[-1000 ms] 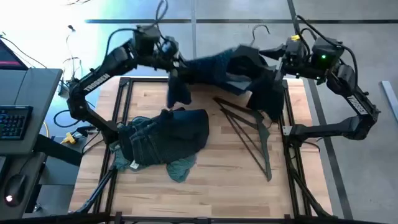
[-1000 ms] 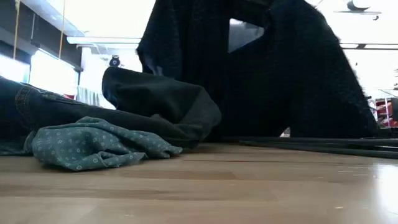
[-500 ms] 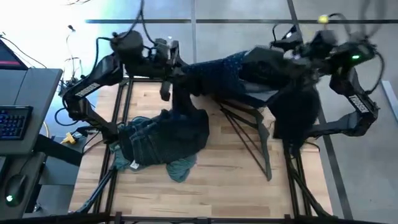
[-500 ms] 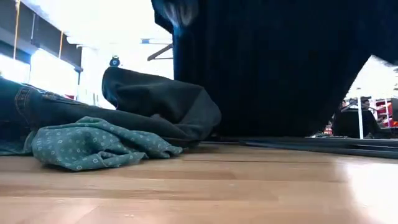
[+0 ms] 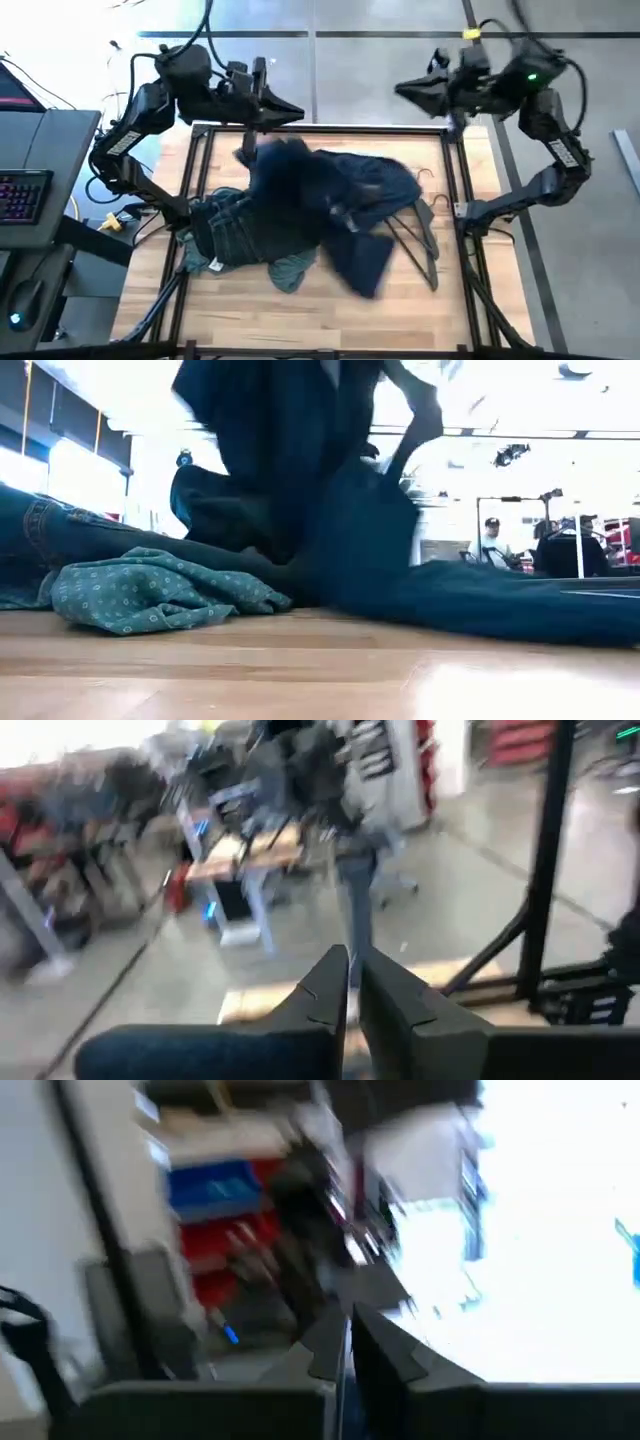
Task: Hang clothes
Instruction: Unhang the hangered blue polo shirt from the hanger rack, then remove the hanger from the blue polo shirt
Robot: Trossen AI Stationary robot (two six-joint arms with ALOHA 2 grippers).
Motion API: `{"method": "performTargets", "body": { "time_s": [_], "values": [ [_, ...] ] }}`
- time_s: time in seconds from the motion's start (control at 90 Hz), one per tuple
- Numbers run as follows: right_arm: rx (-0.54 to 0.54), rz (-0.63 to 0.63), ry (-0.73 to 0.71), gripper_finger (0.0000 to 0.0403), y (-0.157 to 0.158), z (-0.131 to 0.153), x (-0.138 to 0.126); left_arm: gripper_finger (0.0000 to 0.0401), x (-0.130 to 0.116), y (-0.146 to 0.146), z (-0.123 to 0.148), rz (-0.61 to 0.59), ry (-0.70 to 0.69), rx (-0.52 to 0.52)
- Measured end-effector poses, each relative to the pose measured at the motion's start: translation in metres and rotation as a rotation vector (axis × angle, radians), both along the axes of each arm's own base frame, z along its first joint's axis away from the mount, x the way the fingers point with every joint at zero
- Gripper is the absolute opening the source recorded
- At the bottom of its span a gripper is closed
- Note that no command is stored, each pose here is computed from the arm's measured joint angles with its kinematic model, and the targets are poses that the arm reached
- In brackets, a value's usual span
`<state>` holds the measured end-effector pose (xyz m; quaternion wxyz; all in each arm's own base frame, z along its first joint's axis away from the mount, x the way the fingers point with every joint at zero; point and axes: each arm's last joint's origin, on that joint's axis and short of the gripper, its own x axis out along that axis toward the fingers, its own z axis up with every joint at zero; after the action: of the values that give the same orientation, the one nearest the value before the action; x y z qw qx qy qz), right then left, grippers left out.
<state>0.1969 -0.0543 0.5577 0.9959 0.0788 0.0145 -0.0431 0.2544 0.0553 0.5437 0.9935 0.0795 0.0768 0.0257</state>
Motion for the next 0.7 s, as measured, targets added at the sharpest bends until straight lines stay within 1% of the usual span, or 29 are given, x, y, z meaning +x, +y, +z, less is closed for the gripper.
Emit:
{"method": "performTargets", "body": {
  "time_s": [0.1, 0.222, 0.344, 0.489, 0.589, 0.7],
  "values": [
    [0.060, -0.100, 0.223, 0.0002, -0.003, -0.025, 0.003, 0.0000, 0.011, 0.004, -0.022, 0.047, 0.121, -0.041],
    [0.155, -0.094, 0.463, 0.0002, -0.002, -0.068, 0.011, 0.0000, 0.016, 0.008, -0.042, 0.118, 0.230, -0.077],
    [0.282, -0.101, 0.644, 0.0002, 0.003, -0.123, 0.013, 0.0000, 0.019, 0.012, -0.059, 0.160, 0.316, -0.089],
    [0.496, -0.192, 0.853, 0.0007, 0.006, -0.199, 0.002, 0.0000, 0.026, 0.013, -0.078, 0.170, 0.386, -0.144],
    [0.661, -0.290, 0.980, 0.0032, 0.010, -0.249, -0.011, 0.0000, 0.027, 0.013, -0.084, 0.178, 0.406, -0.171],
    [0.851, -0.332, 1.068, 0.0087, 0.015, -0.298, -0.022, 0.0000, 0.030, 0.012, -0.088, 0.177, 0.414, -0.189]
  ]
}}
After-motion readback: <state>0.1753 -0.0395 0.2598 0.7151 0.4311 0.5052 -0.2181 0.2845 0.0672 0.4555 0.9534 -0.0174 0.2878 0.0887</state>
